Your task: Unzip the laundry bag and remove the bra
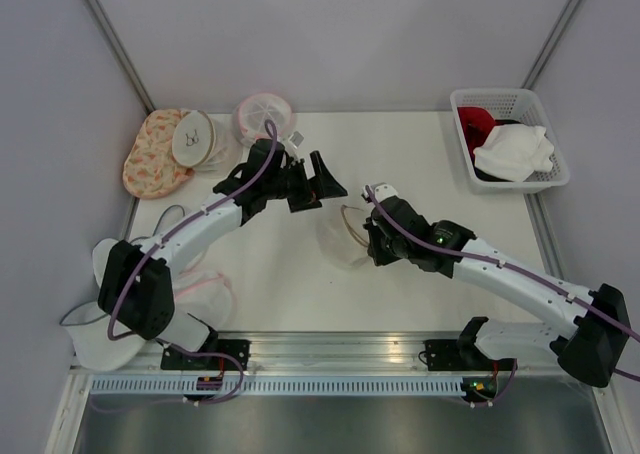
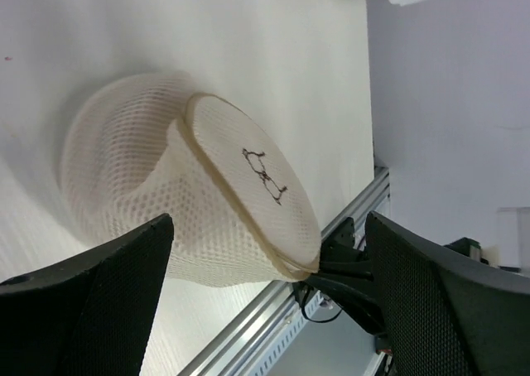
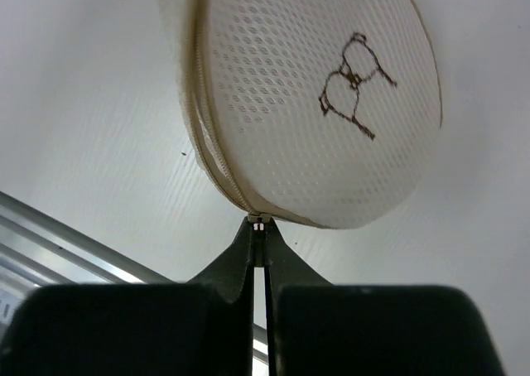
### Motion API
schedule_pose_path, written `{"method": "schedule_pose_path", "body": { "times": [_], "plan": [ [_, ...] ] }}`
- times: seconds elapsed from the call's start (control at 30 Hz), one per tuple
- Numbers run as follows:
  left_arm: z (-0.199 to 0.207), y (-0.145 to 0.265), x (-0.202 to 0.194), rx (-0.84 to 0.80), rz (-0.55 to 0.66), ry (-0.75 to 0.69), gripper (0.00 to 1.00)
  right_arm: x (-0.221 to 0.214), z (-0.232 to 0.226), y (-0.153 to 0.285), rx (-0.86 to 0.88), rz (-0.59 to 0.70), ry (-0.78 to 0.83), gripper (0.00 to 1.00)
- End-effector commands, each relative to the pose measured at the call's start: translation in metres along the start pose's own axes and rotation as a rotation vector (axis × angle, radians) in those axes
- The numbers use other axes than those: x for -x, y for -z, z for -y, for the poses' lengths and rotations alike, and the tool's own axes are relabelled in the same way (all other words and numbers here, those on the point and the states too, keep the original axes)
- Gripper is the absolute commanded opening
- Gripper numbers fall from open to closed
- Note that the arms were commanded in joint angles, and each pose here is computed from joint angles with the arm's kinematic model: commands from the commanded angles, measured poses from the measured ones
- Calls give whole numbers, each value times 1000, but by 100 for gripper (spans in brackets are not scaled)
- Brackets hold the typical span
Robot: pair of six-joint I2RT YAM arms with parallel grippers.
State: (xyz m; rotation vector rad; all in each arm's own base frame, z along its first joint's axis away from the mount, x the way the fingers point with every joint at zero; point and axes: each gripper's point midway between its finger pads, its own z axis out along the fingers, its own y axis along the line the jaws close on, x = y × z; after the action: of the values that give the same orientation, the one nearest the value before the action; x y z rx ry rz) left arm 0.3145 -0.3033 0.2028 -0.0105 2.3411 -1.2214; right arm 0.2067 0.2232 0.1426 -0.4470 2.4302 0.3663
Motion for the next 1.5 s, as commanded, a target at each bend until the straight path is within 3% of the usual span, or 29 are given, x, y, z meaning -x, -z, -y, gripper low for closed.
{"method": "schedule_pose_path", "body": {
  "times": [0.0, 0.17, 0.37, 0.43, 0.47, 0.57, 0.6, 0.67, 1.07, 1.23, 1.47],
  "plan": [
    [-4, 23, -4, 60, 56, 9, 100, 20, -19, 11, 105, 69, -3, 1],
    [0, 34, -46, -12, -1, 67, 100, 25, -65, 16, 364, 86, 19, 0],
    [19, 27, -78, -88, -72, 99, 100, 20, -84, 3, 447, 37, 29, 1],
    [23, 23, -81, -103, -82, 93, 94, 19, -86, 0, 452, 30, 28, 0],
    [23, 20, -84, -114, -99, 94, 88, 20, -85, -1, 449, 33, 28, 0],
    [23, 18, -86, -121, -103, 87, 51, 20, -81, 0, 433, 39, 29, 0],
    [20, 18, -87, -114, -102, 87, 26, 20, -80, 0, 425, 36, 30, 0],
    [18, 19, -85, -100, -86, 83, 2, 18, -76, -1, 400, 31, 31, 0],
    [-2, 27, -79, -10, -24, 79, 2, -15, -40, -2, 242, -63, 21, 0],
    [-6, 35, -73, 1, 13, 87, 2, -54, 10, -13, -18, -190, 14, 1],
    [-6, 44, -71, -1, 28, 95, 2, -65, 70, -27, -369, -189, -6, 1]
  ]
}}
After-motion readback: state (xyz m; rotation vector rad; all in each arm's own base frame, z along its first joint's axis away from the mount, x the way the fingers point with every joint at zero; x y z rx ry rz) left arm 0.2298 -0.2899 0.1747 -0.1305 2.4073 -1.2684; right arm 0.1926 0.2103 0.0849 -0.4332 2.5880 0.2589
